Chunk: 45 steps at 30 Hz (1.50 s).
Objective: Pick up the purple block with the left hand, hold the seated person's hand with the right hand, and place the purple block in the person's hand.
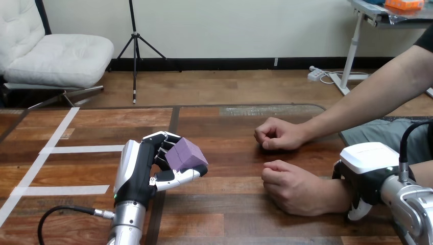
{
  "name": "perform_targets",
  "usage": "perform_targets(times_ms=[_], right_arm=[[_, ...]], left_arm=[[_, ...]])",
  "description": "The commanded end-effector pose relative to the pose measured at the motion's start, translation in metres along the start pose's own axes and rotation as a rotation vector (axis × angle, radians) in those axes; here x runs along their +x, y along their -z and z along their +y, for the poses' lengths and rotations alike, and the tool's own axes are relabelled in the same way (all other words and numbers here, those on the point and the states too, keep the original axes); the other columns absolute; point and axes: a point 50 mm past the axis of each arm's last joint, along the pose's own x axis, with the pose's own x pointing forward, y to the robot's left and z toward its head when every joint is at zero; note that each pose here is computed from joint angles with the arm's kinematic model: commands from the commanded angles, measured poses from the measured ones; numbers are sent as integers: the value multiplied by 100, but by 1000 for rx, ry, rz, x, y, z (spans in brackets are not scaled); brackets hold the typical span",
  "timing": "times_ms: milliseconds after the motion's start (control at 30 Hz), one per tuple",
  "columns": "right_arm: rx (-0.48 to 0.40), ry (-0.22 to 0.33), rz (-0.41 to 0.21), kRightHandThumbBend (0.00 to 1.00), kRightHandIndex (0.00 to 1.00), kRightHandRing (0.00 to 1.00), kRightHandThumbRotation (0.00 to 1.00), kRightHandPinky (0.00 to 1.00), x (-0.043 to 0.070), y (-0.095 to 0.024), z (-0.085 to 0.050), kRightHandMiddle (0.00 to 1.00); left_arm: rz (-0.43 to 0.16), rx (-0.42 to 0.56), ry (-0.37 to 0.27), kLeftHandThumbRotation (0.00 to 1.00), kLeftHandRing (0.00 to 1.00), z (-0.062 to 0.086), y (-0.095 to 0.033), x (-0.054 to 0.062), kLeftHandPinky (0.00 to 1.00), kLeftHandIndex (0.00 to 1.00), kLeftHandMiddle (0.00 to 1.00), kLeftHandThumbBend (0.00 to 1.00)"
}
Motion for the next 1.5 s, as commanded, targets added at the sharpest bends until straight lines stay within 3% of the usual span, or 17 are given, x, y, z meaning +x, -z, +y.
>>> perform_targets(times_ms=[0,367,933,1467], right_arm=[[14,-22,14,73,69,47,0,37,8,2,0,56],[60,3,3,76,68,37,0,28,7,3,0,47],[72,4,5,76,59,43,0,32,7,5,4,50],[77,10,-5,72,60,43,0,34,8,4,8,50]], left_arm=[[-92,-6,-43,17,41,11,-15,14,35,51,49,71],[-90,3,-44,18,40,10,-15,14,34,50,49,71],[-88,-5,-46,17,40,9,-15,13,34,50,48,71],[-86,-5,-45,17,40,10,-14,13,34,50,48,71]])
